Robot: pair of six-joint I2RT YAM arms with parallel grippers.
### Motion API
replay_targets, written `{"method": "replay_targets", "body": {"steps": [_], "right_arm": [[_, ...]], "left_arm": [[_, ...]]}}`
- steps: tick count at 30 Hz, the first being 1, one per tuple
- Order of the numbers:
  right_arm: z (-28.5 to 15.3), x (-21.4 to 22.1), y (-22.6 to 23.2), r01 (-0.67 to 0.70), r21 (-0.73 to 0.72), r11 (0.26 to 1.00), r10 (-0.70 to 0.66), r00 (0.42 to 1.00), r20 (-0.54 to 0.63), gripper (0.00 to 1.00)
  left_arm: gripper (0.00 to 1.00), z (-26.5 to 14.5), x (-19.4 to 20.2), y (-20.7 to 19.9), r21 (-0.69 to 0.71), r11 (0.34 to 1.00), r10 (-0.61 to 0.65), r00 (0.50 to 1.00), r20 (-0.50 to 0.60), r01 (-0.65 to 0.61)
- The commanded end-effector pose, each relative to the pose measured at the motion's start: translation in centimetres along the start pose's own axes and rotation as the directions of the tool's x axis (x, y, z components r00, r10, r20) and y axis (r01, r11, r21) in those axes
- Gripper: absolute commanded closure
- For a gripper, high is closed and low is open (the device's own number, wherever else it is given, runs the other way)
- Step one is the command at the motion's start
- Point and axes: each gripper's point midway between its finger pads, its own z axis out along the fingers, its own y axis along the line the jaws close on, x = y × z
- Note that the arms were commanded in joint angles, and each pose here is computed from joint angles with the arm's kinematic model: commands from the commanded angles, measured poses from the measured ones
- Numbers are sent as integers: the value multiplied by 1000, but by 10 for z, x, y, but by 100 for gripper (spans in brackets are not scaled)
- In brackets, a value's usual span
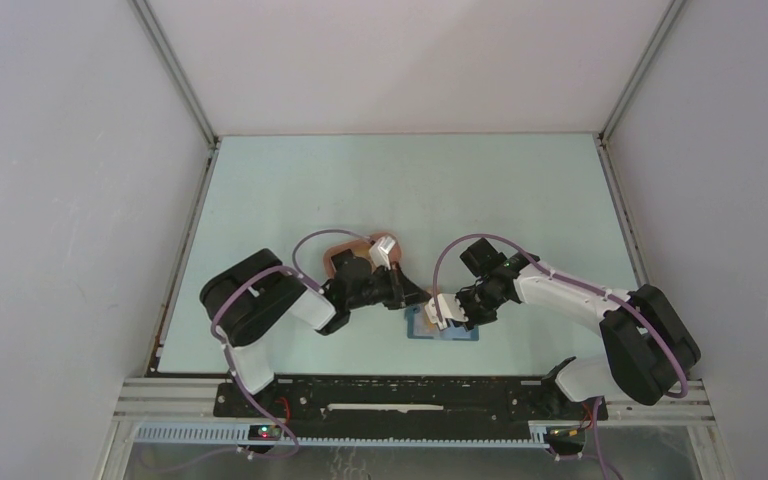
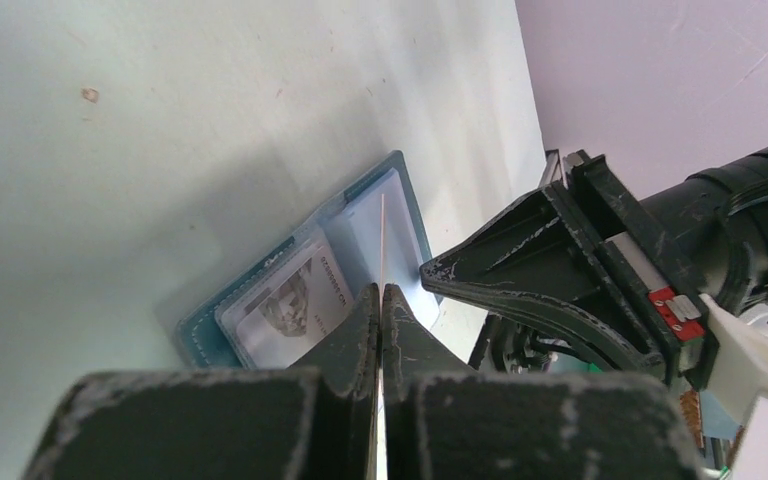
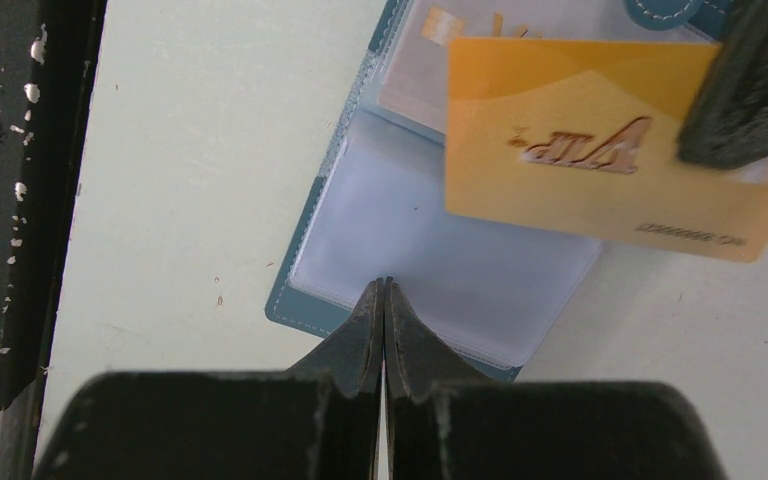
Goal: Put the credit cards into the card holder
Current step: Insert the credit card into the card holder.
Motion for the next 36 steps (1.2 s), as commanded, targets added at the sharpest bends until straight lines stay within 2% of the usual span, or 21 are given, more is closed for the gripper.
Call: {"method": "replay_targets", "body": {"steps": [1, 20, 36], "right_arm": [[1, -2, -1, 4, 2, 1000, -4, 1000, 0, 97], [1, -2, -2, 3, 4, 1000, -3, 1000, -1, 97], [2, -2, -1, 5, 2, 1000, -5, 1000, -3, 97]], "left_arm": [[100, -17, -24, -19, 66, 997, 33, 996, 87, -39], [100, -13, -19, -3, 34, 999, 21, 998, 64, -23], [100, 1, -9, -7, 58, 998, 11, 1000, 17, -12]]}}
